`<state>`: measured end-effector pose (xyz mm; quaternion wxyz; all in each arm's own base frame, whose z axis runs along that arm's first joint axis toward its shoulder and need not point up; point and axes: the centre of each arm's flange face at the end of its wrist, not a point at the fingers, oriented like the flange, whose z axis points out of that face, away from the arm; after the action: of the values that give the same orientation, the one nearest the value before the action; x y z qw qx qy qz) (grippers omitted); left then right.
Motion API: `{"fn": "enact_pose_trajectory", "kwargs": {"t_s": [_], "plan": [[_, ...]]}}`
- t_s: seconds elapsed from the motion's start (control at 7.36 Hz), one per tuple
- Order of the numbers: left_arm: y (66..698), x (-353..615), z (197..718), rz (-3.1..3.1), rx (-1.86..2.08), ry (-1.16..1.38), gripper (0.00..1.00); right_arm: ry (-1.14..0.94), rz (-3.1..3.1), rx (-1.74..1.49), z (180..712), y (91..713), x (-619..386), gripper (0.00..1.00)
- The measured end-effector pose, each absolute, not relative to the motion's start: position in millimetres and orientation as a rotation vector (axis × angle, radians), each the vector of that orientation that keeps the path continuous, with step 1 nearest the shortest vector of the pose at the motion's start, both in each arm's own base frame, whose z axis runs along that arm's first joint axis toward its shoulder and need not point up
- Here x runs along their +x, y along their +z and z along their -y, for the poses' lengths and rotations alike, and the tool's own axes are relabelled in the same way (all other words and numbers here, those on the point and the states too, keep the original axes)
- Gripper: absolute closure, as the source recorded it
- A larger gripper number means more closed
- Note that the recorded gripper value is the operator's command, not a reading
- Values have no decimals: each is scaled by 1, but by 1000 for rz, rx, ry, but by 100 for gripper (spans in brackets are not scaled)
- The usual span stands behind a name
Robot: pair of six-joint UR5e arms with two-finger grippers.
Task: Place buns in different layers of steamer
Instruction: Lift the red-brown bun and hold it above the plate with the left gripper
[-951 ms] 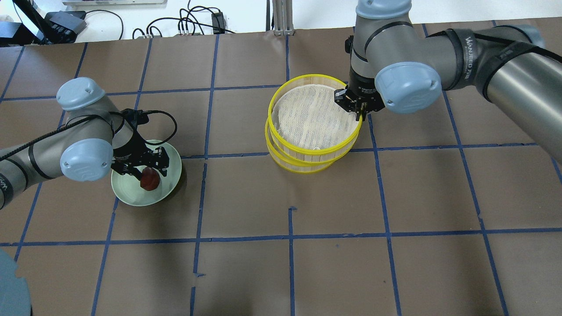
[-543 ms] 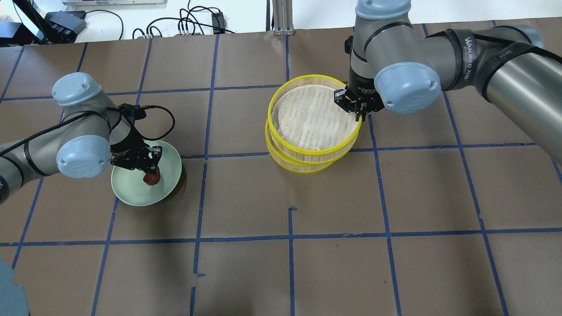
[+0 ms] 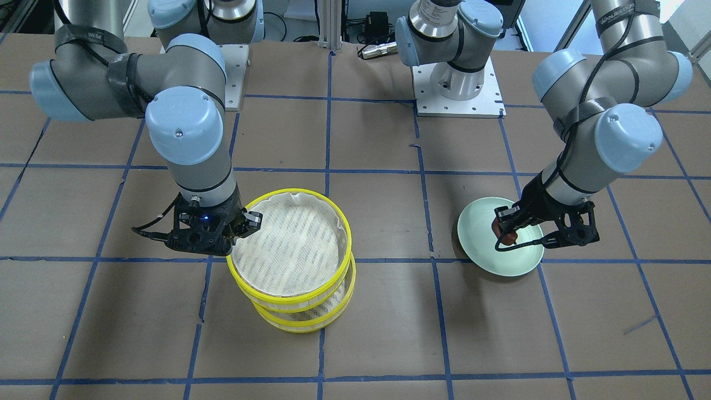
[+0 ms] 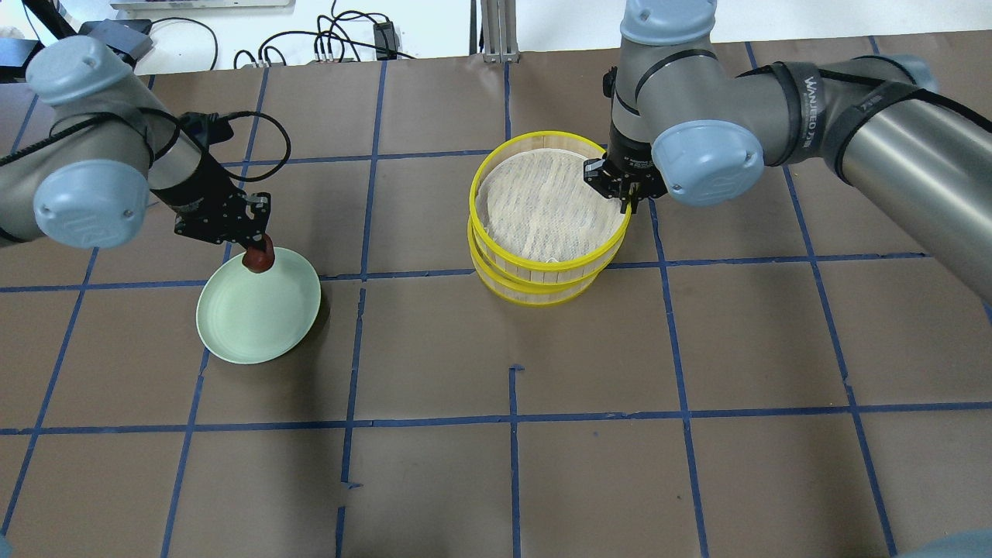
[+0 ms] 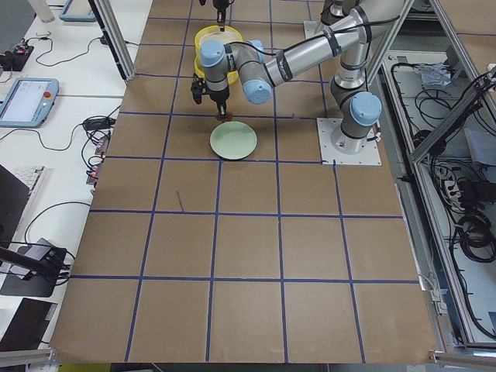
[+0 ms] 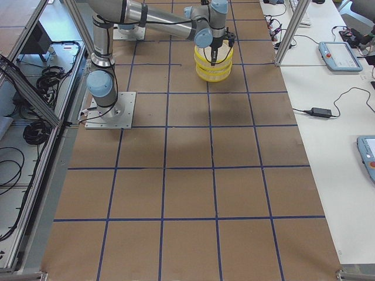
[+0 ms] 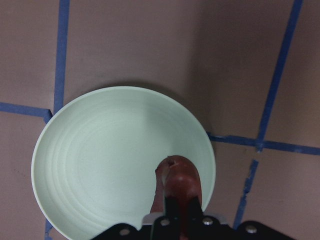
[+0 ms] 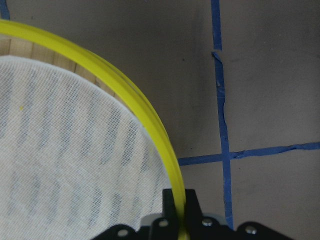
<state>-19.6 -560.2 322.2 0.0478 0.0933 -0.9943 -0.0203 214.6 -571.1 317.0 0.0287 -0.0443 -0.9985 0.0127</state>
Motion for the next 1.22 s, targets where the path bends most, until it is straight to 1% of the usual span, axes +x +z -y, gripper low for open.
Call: {"fn": "enact_pose_trajectory", "kwargs": {"t_s": [0.27, 0.41, 1.22], "plan": [[358, -77, 570, 3018, 319, 1, 88, 46, 3081, -152, 573, 311, 220, 88], [365, -96, 570, 3016, 327, 10, 88, 51, 3081, -156, 575, 307, 221, 88], [370, -114, 571, 2980, 333, 18, 87, 56, 3076, -199, 579, 292, 225, 88]]}}
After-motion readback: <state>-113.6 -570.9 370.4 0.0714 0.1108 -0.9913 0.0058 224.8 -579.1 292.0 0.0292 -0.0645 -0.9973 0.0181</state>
